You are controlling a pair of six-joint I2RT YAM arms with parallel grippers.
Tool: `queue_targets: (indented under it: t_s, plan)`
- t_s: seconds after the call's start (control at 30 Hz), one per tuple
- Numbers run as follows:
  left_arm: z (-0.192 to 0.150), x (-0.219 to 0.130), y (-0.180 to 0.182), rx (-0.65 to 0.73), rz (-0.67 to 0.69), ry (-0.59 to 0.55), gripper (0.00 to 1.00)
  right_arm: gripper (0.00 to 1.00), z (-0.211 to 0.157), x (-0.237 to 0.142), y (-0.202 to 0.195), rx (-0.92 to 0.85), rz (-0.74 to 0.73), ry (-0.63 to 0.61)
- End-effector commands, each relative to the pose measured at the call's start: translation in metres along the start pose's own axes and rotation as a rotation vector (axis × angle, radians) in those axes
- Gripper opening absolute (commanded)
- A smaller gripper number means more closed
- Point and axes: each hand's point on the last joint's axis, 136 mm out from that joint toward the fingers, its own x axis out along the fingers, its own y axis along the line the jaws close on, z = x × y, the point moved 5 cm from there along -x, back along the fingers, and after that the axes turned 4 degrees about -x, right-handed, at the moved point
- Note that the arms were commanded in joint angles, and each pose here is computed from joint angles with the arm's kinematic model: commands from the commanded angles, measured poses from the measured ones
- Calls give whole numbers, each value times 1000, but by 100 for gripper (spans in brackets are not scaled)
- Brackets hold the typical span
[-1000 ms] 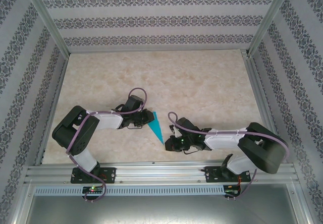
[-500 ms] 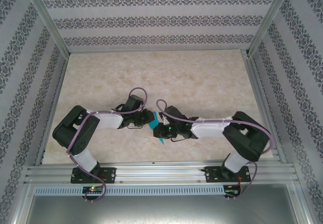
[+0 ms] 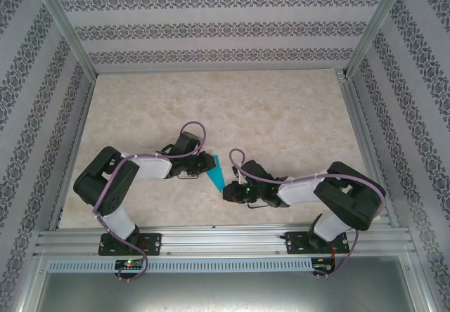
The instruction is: Fold a paper plane with a square sheet of paper (pick it up from the middle)
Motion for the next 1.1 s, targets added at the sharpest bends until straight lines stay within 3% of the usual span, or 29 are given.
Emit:
queue_targets:
  t_s: [0.0,0.1,0.33,0.63,0.87,1.07]
  plan:
    - [-11,9,50,-27,214,28,25,12,-35,-9,-30,63,-129,109]
    - [-12,9,49,-28,209,32,25,12,-33,-19,-28,37,-167,94]
    - [-13,9,48,-23,199,43,25,14,13,-37,17,-49,-102,-70]
    - [-12,9,39,-3,164,62,26,15,49,-2,36,-22,-36,-71]
    - [-8,5,27,48,149,76,27,12,17,20,-14,43,-180,36]
    - [-2,1,23,73,171,59,27,11,-10,24,-29,69,-202,85]
